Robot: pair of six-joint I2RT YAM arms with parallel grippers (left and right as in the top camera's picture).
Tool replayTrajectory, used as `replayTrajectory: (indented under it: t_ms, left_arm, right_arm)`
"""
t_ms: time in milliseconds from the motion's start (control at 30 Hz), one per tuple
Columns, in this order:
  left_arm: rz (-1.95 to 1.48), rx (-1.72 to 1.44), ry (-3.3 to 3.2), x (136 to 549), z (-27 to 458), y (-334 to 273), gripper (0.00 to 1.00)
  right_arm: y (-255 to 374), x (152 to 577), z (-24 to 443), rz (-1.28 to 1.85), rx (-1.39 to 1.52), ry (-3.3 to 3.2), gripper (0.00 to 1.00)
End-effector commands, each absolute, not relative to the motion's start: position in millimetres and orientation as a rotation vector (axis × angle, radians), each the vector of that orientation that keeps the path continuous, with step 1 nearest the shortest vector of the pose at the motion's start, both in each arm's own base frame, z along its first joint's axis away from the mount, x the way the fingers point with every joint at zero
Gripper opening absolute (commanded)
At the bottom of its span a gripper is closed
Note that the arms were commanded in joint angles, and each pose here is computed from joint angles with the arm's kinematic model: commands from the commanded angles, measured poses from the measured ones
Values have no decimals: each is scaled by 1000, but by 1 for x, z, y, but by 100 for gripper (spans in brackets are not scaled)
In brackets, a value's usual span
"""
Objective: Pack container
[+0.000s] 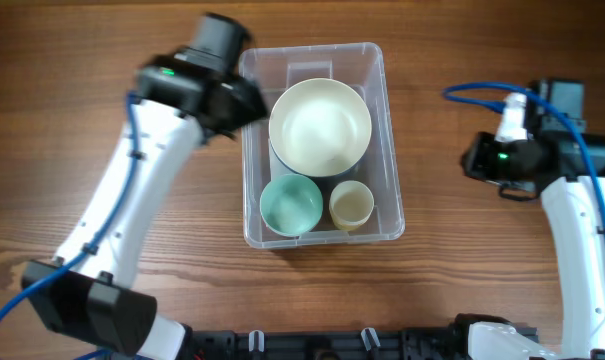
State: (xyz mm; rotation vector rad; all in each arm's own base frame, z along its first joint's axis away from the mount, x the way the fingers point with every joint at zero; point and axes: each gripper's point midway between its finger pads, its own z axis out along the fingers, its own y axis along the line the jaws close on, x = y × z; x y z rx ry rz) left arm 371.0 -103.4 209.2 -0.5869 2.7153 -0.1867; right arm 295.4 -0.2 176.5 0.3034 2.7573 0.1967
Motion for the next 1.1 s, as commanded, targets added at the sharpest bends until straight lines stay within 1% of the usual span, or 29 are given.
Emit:
replayTrajectory:
  t_ms: [0,100,267,333,433,500,567,733,833,900,967,1033,1067]
  left_arm:
    - [-115,-716,2692,386,197,-61,77]
    - [-72,-720,2757,392,171,-53,69]
    - [-45,-706,2862,405,121,-60,57]
    - [-69,-703,2890,410,105,-65,57]
    - [-205,-626,2937,418,88,-84,61]
    - [-274,-624,2951,419,85,-93,64]
    - [-283,-621,2947,420,86,-94,66]
    - [-283,-621,2946,420,86,-93,68]
    - [-282,-613,2946,420,86,-93,73]
    - [-234,-592,2927,424,89,-84,80]
    - [-166,-612,2893,427,94,-70,83]
    - [-124,-579,2836,436,106,-52,86]
    - [-127,-565,2806,441,113,-45,91]
  right_arm:
    - [30,301,169,225,154,2793,33]
    - [52,303,149,235,65,2869,33]
    - [68,314,121,246,90,2932,32]
    - [68,315,114,244,92,2949,33]
    - [78,310,110,327,36,2984,33]
    - [95,302,112,475,-68,2994,33]
    - [104,300,114,541,-108,2989,34]
    - [105,300,114,541,-108,2989,36]
    - [103,301,114,525,-108,2987,37]
    - [86,307,109,369,-42,2989,37]
    - [68,318,107,206,8,2959,38]
    - [49,340,112,32,24,2869,43]
    - [44,352,116,-16,17,2814,45]
